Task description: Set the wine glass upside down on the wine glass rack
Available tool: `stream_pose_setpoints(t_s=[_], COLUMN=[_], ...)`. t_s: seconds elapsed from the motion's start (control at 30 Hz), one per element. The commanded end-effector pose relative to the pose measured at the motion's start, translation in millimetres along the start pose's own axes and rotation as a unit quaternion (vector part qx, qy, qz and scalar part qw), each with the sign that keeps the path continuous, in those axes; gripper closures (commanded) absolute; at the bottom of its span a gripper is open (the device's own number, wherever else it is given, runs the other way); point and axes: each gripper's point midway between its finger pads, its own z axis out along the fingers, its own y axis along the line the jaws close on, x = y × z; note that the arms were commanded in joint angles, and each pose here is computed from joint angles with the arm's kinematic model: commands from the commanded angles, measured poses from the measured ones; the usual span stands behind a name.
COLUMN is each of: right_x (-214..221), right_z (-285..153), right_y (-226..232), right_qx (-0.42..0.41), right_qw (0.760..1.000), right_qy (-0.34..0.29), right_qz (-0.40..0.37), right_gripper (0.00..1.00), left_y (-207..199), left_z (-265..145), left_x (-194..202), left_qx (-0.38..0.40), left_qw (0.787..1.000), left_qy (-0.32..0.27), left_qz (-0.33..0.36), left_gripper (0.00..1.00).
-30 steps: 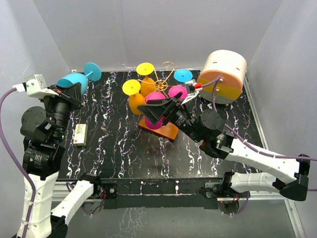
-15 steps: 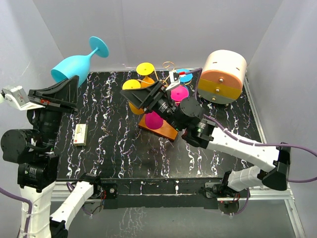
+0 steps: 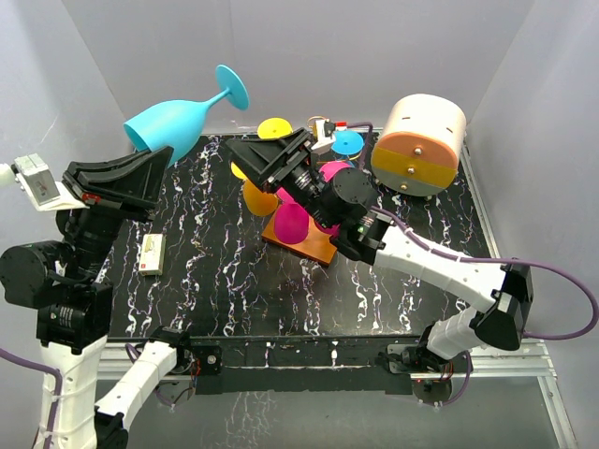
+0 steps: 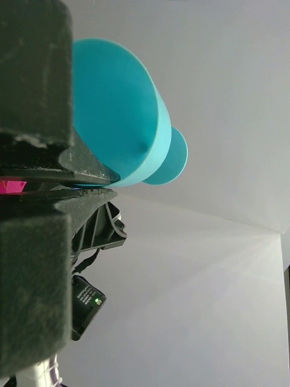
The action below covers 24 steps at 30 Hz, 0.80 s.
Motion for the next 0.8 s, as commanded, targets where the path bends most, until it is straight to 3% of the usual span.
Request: stream_pose_setpoints(t_s=[0.0,0.37,0.77], right_x=[-46,-73,-65], right_z=[-2,12,31], right_y=[55,78,64], right_qx=[-0.05,-0.058,-0.018], right_qw=[0.992,0.983,0.984], right_qy=[-0.089,-0.16,-0.163], right_qz=[0.068,0.061,0.072], right_gripper=[0.37,0.4,0.46], left_y=[-18,-17,-15], left_z=[5,10,14], left_x=[-11,0,9], left_qx=[0.049,0.06,0.068], left_qw=[0.999,0.998,0.997], left_qy=[-0.01,0.004,0.008], left_qz=[0.004,-0.011,-0.027], left_gripper=[1.0,1.0,1.0])
